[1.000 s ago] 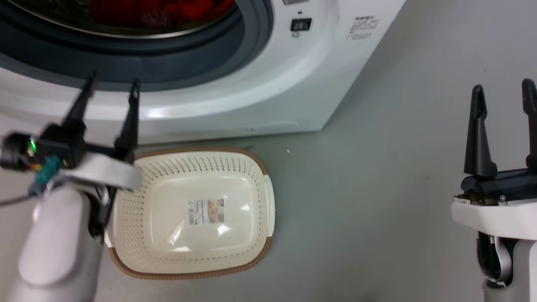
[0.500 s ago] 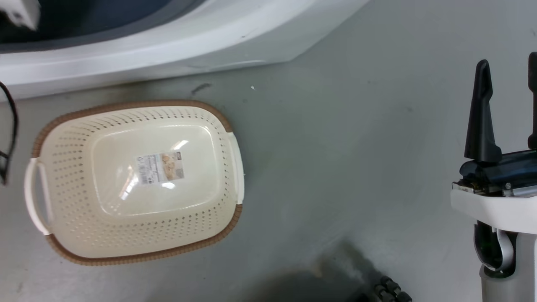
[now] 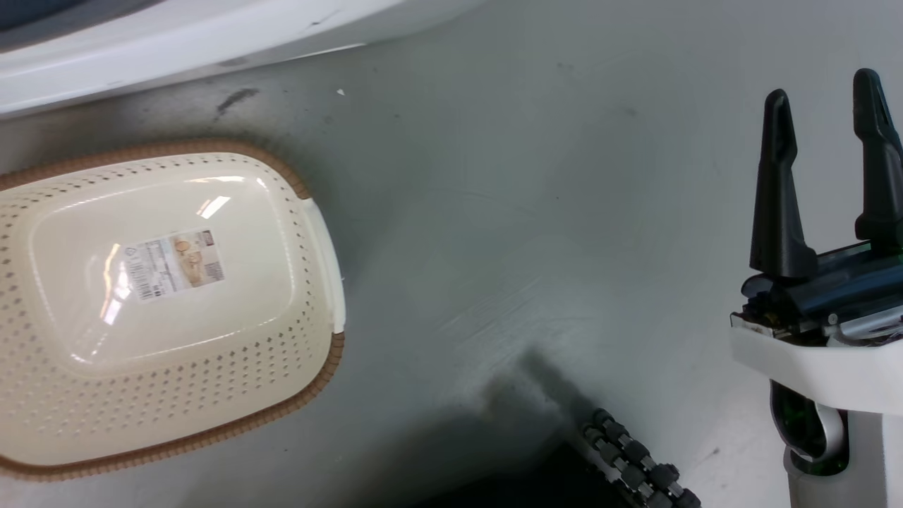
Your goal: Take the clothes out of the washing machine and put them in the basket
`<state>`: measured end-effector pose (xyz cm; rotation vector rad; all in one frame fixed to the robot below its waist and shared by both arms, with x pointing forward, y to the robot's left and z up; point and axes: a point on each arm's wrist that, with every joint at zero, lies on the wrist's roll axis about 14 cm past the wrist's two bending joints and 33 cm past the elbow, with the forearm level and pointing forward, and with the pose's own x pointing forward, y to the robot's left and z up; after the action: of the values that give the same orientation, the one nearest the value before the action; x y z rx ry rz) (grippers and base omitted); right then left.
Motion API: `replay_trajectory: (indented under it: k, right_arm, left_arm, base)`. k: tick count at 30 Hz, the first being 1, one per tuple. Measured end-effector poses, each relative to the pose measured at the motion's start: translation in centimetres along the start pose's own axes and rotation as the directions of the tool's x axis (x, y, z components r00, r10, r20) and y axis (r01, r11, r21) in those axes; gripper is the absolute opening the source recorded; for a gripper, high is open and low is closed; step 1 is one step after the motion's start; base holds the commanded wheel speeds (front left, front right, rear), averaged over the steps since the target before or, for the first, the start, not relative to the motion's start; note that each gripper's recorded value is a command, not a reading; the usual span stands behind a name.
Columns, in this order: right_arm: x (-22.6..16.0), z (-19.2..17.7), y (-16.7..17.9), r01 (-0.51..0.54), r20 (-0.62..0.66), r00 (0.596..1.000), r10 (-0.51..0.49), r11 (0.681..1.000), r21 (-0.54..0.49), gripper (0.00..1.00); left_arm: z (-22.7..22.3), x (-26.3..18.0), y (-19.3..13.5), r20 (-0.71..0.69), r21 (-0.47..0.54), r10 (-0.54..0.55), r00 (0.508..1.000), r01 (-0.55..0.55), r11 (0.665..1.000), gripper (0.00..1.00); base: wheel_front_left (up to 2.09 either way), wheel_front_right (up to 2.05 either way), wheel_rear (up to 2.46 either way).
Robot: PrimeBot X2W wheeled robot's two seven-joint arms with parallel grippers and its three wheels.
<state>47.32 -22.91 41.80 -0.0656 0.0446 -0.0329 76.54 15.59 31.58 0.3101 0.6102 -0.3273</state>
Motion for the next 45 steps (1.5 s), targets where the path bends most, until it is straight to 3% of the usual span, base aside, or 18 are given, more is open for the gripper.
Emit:
replay_trajectory:
  k: [4,19,20,21,33,45]
  right_arm:
    - [-0.3,-0.6,-0.2,0.007,-0.023,1.000,-0.007,1.000,-0.002,1.00]
    - [-0.3,-2.3,0.0,0.005,-0.065,0.998,-0.004,1.000,0.018,1.00]
    - [-0.3,-2.4,0.0,0.005,-0.065,0.998,-0.003,1.000,0.018,1.00]
    - [-0.2,-2.4,0.0,0.004,-0.065,0.998,-0.003,1.000,0.018,1.00]
    - [0.3,-1.7,0.2,-0.005,-0.037,0.999,0.005,1.000,0.017,1.00]
    - [0.3,1.9,-0.3,0.006,0.051,0.999,-0.006,1.000,0.001,1.00]
  left_arm:
    - [-2.0,1.4,-0.6,-0.133,-0.039,-0.029,0.991,0.024,0.999,1.00]
    - [-4.4,3.1,-0.6,-0.236,-0.035,-0.049,0.970,0.042,0.999,1.00]
    - [-4.4,3.1,-0.7,-0.236,-0.032,-0.053,0.970,0.047,0.998,0.41]
    - [-4.3,3.2,-0.8,-0.226,-0.034,-0.056,0.972,0.050,0.998,0.00]
    - [-2.4,2.9,0.4,-0.102,-0.021,-0.015,0.995,0.013,1.000,0.00]
    - [1.7,-0.4,1.3,0.091,-0.030,0.032,0.995,-0.030,0.999,0.00]
  base:
    - [0.00,0.00,0.00]
    - [0.00,0.00,0.00]
    - [0.00,0.00,0.00]
    - [0.00,0.00,0.00]
    - [0.00,0.00,0.00]
    - [0.00,0.00,0.00]
